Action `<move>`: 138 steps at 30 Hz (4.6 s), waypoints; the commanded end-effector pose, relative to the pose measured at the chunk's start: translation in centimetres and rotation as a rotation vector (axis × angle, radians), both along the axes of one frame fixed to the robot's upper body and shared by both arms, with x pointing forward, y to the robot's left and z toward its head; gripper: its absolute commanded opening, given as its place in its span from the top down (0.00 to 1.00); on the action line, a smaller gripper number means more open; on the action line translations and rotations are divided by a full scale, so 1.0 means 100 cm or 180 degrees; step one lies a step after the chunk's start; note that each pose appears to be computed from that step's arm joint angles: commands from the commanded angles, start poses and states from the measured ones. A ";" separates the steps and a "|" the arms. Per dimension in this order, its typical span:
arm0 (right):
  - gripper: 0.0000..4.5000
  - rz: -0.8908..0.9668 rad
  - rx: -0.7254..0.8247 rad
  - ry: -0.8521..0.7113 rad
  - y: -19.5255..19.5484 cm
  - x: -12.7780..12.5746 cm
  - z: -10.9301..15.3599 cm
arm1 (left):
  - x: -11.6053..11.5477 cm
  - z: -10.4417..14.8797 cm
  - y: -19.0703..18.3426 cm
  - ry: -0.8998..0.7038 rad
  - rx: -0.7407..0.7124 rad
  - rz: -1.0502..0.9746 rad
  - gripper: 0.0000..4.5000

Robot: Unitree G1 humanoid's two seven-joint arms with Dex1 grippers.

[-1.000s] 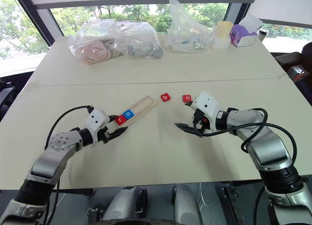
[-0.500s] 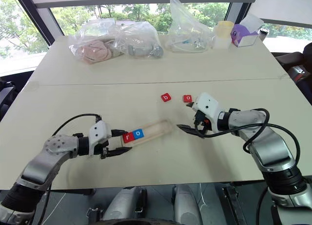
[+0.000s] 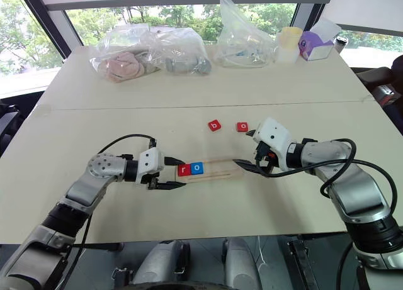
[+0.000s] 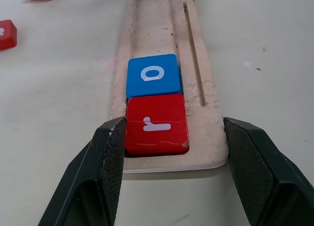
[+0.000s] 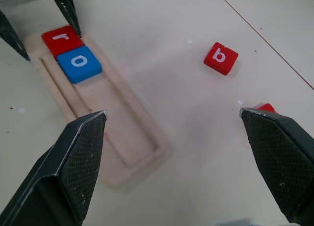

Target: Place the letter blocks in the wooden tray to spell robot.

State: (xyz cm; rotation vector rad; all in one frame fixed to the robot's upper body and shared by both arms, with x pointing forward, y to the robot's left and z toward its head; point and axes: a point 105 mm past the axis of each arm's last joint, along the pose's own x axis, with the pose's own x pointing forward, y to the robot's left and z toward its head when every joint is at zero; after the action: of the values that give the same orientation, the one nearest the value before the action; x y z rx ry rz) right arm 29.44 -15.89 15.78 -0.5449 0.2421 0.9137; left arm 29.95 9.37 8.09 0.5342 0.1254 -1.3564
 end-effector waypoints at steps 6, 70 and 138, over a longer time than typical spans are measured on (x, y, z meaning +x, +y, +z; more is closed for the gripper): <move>0.00 -0.0015 0.0012 -0.0186 0.000 -0.002 0.013 | -0.002 -0.006 0.000 0.0110 0.0045 0.0062 0.45; 0.00 -0.1117 0.0614 0.0299 0.109 0.109 -0.020 | -0.056 0.102 0.055 0.0042 -0.0598 0.1017 0.02; 0.06 -0.2589 0.0437 0.0948 -0.016 -0.022 -0.051 | -0.038 0.100 0.049 0.0008 -0.0551 0.0875 0.00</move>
State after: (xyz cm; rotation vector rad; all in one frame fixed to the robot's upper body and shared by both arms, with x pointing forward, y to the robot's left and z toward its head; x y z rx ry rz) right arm 27.40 -18.29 9.93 -0.1393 0.6378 0.1430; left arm 26.45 14.40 17.34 0.3312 0.1187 -1.0856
